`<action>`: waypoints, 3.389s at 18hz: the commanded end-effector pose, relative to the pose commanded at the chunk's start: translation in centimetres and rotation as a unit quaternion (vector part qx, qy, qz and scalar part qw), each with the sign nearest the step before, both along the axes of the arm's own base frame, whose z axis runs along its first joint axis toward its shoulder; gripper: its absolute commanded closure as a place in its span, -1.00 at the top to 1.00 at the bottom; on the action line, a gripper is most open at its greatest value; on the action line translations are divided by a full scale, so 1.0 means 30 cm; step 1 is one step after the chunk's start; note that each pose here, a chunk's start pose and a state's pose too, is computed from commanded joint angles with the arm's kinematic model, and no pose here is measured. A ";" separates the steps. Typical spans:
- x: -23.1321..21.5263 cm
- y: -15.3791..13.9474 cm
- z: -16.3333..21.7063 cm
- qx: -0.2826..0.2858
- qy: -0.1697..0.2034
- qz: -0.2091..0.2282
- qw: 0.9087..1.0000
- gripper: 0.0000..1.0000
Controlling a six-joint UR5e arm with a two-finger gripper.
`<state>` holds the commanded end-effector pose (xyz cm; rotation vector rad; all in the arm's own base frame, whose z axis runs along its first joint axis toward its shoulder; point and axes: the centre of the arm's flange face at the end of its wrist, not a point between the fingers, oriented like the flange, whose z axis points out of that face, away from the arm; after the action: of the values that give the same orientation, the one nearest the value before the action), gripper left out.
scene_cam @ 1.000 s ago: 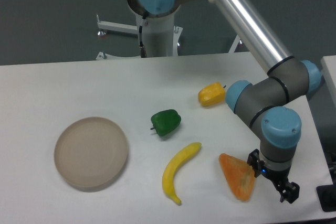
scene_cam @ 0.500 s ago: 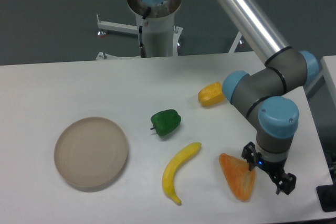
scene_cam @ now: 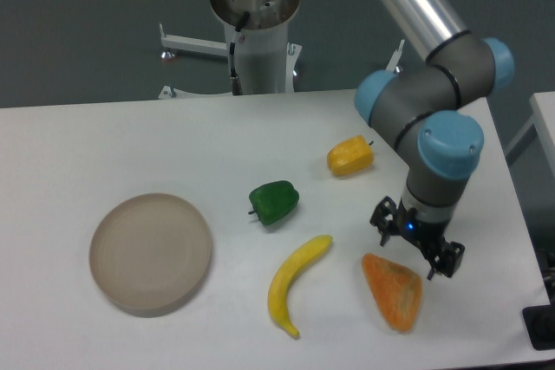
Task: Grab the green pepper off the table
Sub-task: 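Move the open gripper over toward the green bell pepper, then lower the gripper around the green pepper and close on it, then lift the green pepper off the table and carry it toward the yellow pepper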
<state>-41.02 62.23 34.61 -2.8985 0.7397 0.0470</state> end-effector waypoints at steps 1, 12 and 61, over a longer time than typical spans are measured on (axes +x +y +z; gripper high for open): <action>0.031 -0.005 -0.010 -0.007 -0.007 -0.004 1.000 1.00; 0.378 -0.020 -0.132 -0.063 -0.046 -0.083 0.993 1.00; 0.279 -0.086 -0.051 -0.031 -0.049 -0.034 0.998 -0.28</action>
<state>-32.64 59.66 33.08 -2.9058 0.8349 -0.1268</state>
